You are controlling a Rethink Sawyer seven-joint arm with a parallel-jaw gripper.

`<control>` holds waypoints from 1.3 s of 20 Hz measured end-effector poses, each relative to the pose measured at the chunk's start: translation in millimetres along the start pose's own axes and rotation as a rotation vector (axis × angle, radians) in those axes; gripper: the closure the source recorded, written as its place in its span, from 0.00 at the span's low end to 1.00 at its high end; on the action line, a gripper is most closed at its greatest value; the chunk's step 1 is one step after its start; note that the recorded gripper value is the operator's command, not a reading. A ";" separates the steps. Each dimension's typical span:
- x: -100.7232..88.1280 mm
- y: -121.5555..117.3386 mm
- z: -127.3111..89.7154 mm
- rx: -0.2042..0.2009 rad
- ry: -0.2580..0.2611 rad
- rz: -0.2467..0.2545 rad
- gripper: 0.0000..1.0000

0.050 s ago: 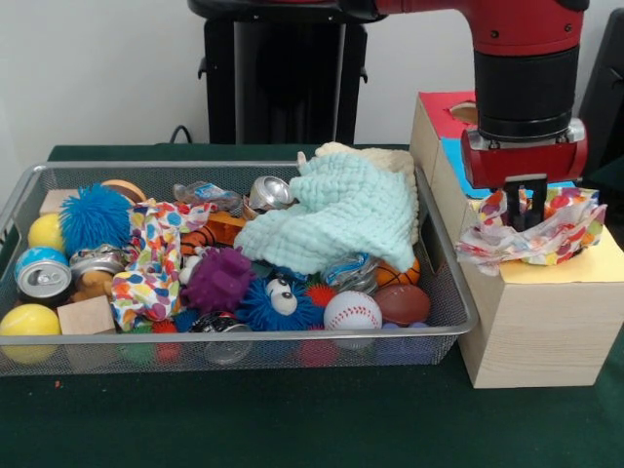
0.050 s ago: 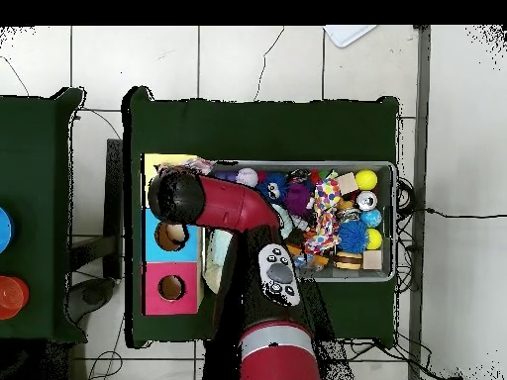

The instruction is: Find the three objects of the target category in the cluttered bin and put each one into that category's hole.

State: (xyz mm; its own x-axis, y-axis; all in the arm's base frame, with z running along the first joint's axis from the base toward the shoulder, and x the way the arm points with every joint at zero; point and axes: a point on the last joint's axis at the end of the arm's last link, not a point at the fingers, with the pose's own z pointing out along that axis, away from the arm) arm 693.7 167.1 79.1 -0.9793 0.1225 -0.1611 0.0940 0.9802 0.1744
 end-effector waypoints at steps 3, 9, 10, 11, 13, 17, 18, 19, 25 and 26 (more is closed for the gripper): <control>-3.3 3.7 2.4 0.000 -0.037 -0.002 1.00; -8.8 10.9 5.7 -0.013 -0.083 0.012 1.00; -9.5 12.0 6.3 -0.015 -0.087 0.015 1.00; -10.7 15.3 7.6 -0.015 -0.100 0.021 1.00; -11.9 19.4 8.9 -0.011 -0.112 0.021 1.00; -14.3 31.3 11.8 0.019 -0.136 0.002 1.00; -14.6 33.8 12.3 0.027 -0.141 -0.005 1.00; -15.1 40.1 13.4 0.046 -0.151 -0.024 1.00; -14.6 58.3 16.0 0.114 -0.158 -0.092 1.00; -14.8 59.0 16.0 0.120 -0.155 -0.097 1.00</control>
State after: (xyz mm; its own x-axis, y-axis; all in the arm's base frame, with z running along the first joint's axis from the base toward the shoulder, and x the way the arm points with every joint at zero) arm 716.6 225.6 76.3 -0.9463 0.0400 -0.3208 0.0302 0.9989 0.0354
